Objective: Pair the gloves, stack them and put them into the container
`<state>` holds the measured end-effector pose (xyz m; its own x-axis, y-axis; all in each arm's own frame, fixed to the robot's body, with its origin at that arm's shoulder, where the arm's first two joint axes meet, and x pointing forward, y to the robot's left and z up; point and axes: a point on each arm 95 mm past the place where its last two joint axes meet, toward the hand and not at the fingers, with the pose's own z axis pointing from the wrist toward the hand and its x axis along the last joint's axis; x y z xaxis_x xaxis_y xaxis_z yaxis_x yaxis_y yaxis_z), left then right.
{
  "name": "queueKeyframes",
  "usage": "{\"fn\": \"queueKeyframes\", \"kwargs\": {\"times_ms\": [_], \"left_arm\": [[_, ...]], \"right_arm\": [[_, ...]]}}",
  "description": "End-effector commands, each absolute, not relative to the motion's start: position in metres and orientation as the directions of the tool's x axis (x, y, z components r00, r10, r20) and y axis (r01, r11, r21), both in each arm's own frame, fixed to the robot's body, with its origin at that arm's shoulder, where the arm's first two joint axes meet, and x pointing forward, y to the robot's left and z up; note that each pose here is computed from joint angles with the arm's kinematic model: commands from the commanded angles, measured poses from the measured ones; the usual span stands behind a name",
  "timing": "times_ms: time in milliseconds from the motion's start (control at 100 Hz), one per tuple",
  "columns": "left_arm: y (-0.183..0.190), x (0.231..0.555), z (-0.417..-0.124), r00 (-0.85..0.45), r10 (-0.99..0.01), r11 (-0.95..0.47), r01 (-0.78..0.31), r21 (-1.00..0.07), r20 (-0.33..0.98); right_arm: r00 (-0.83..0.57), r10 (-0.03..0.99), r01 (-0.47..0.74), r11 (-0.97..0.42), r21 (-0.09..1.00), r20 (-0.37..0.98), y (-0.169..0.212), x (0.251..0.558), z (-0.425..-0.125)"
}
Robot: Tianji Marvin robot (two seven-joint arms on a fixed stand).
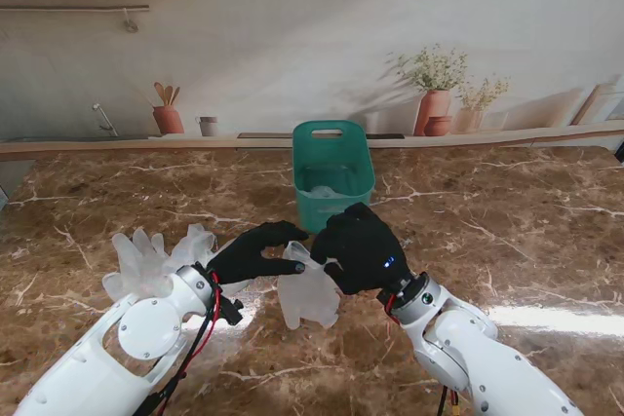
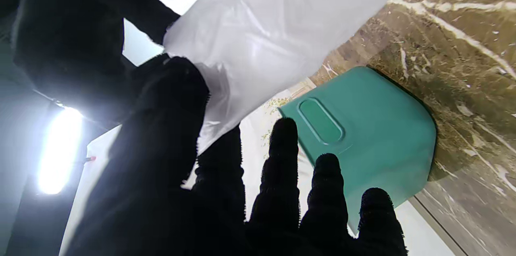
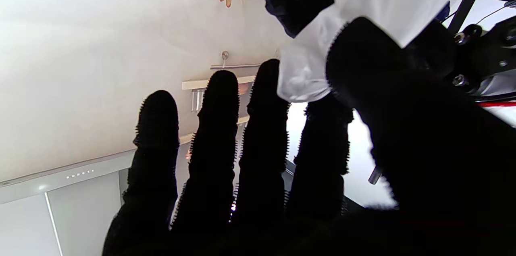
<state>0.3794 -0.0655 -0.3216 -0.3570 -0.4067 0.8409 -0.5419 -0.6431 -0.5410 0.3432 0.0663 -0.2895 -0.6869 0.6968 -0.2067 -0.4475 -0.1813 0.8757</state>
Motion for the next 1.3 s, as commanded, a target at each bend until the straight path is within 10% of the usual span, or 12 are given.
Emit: {"fn": "queueKeyframes", "kwargs": {"times_ms": [0,650,1290], "left_arm": [[-0.071,0.376,-0.321,-0.366,-0.391,-0.651,-0.539,-0.535,0.844],[-0.078,0.372,-0.312,-0.417,-0.341,-0.67,-0.521,-0.529,0.843],[-0.065,0.327,-0.285,-0.548,-0.291,-0.635,-0.503,-0.587,0.785]], "right_arm": [[-0.677,0.712,-0.429,-0.174,0.887,-0.188,0.062,0.341,-0.294],[-0.537,0.764,0.012,-0.417,0.909,0.358,0.05,0.325,-0.306],[-0.657,0.634,0.043,-0.51,0.859,0.409,0.037,0.288,-0.27]]}}
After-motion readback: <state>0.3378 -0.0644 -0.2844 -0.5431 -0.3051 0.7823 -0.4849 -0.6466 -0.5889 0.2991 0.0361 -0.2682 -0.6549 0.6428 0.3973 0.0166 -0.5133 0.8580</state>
